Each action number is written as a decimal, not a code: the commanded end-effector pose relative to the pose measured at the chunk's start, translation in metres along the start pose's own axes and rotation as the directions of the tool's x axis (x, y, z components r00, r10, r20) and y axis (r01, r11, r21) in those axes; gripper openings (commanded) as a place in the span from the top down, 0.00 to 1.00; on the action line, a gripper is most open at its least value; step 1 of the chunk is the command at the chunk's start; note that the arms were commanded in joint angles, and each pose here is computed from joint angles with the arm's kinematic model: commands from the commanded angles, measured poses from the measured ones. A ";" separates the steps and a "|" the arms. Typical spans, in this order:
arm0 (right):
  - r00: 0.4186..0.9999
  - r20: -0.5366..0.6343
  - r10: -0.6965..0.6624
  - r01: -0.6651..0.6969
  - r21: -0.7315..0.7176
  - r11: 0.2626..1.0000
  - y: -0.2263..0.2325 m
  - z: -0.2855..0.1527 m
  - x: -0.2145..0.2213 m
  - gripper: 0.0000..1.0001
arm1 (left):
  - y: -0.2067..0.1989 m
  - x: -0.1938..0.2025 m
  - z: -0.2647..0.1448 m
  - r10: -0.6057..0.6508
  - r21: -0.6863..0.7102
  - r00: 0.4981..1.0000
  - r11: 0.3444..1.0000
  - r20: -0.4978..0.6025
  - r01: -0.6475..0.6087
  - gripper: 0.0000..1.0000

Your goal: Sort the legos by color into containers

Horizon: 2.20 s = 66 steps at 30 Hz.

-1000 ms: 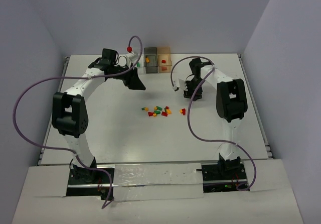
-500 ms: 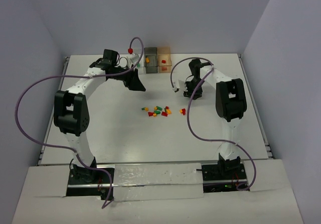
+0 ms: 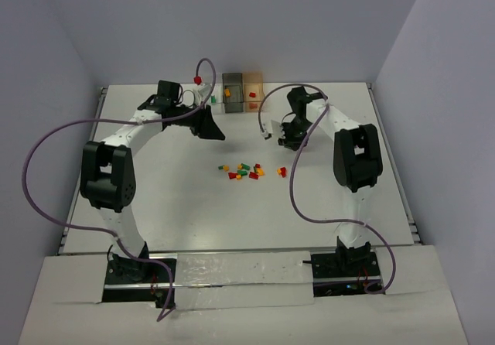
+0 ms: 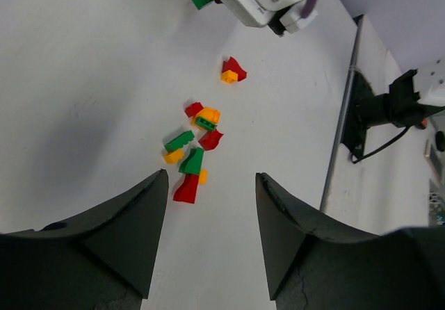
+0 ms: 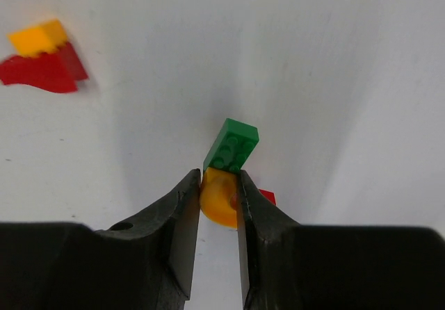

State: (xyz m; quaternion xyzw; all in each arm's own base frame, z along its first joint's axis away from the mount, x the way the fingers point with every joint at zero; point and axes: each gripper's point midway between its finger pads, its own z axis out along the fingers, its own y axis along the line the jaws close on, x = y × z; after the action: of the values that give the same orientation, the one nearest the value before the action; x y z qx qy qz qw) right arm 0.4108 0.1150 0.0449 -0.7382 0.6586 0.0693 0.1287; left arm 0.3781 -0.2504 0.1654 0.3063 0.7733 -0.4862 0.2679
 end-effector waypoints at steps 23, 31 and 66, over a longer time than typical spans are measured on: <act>0.592 0.736 0.328 -0.135 -0.311 0.941 0.070 -0.185 -0.242 1.00 | -0.133 -0.058 -0.063 -0.120 0.429 0.911 0.901 0.395 -0.067 0.34; 0.527 0.718 0.455 -0.140 -0.455 0.879 0.080 -0.185 -0.251 1.00 | -0.150 -0.054 -0.054 -0.116 0.446 0.919 0.892 0.377 -0.071 0.30; 0.521 0.732 0.440 -0.110 -0.453 0.885 0.087 -0.192 -0.266 1.00 | -0.176 -0.054 -0.035 -0.142 0.485 0.925 0.873 0.351 -0.050 0.45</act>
State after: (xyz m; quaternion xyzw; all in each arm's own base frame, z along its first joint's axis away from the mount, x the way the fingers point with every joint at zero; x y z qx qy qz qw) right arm 0.2867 0.3035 0.2677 -0.4977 0.6353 0.5350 0.2498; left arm 0.2914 -0.2895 0.3015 0.2157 0.6021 -0.7113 0.2915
